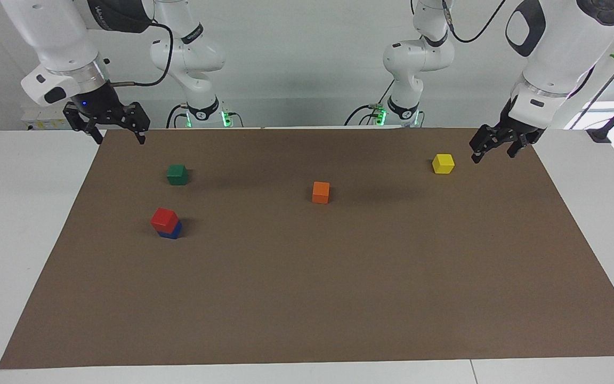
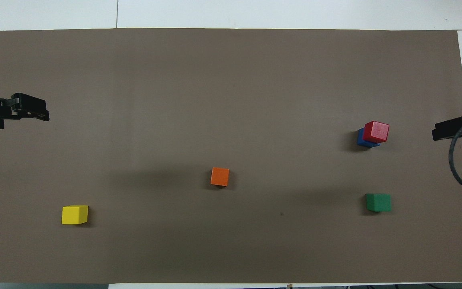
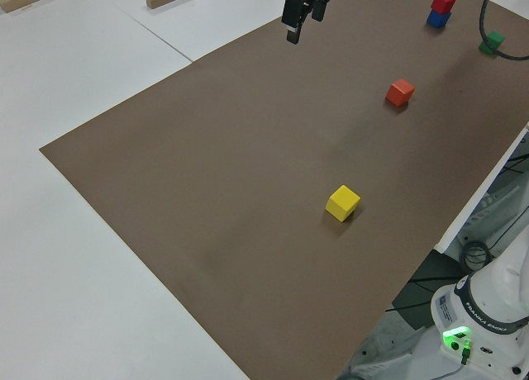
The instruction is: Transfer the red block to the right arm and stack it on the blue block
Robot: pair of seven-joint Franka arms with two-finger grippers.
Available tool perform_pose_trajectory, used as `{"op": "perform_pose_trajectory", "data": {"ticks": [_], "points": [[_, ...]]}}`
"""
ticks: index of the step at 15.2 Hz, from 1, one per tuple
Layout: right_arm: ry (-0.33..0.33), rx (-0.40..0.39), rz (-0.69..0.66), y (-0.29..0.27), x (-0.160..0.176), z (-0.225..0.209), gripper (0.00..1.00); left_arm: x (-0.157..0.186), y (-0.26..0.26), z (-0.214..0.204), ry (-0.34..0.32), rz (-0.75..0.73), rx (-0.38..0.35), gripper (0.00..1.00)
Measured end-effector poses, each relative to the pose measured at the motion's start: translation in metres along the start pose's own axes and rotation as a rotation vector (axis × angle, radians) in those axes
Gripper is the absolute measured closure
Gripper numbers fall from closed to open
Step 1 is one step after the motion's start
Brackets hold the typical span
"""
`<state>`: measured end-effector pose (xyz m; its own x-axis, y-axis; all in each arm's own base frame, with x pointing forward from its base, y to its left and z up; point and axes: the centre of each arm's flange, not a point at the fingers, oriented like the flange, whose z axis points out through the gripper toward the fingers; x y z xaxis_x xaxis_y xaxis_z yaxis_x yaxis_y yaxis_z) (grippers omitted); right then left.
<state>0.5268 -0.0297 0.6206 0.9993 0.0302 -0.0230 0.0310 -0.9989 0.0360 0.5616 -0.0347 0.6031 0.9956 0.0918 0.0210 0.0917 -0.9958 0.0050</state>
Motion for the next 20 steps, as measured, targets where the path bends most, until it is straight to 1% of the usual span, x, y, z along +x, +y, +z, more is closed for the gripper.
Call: {"op": "perform_pose_trajectory", "data": {"ticks": [4,5,7,11,20], "points": [[0.045,-0.004,-0.008,0.012,0.008,-0.014,0.00,0.000,0.000,0.000,0.000,0.000,0.000,0.00],[0.047,-0.004,-0.010,0.011,0.010,-0.017,0.00,0.000,0.000,0.000,0.000,0.000,0.000,0.00],[0.032,-0.003,-0.009,0.012,0.010,-0.018,0.00,0.000,0.000,0.000,0.000,0.000,0.000,0.00],[-0.038,0.005,-0.002,0.015,0.002,-0.014,0.00,0.000,0.000,0.000,0.000,0.000,0.000,0.00],[-0.044,0.007,0.007,0.019,0.001,-0.014,0.00,0.000,0.000,0.000,0.000,0.000,0.000,0.00]]}}
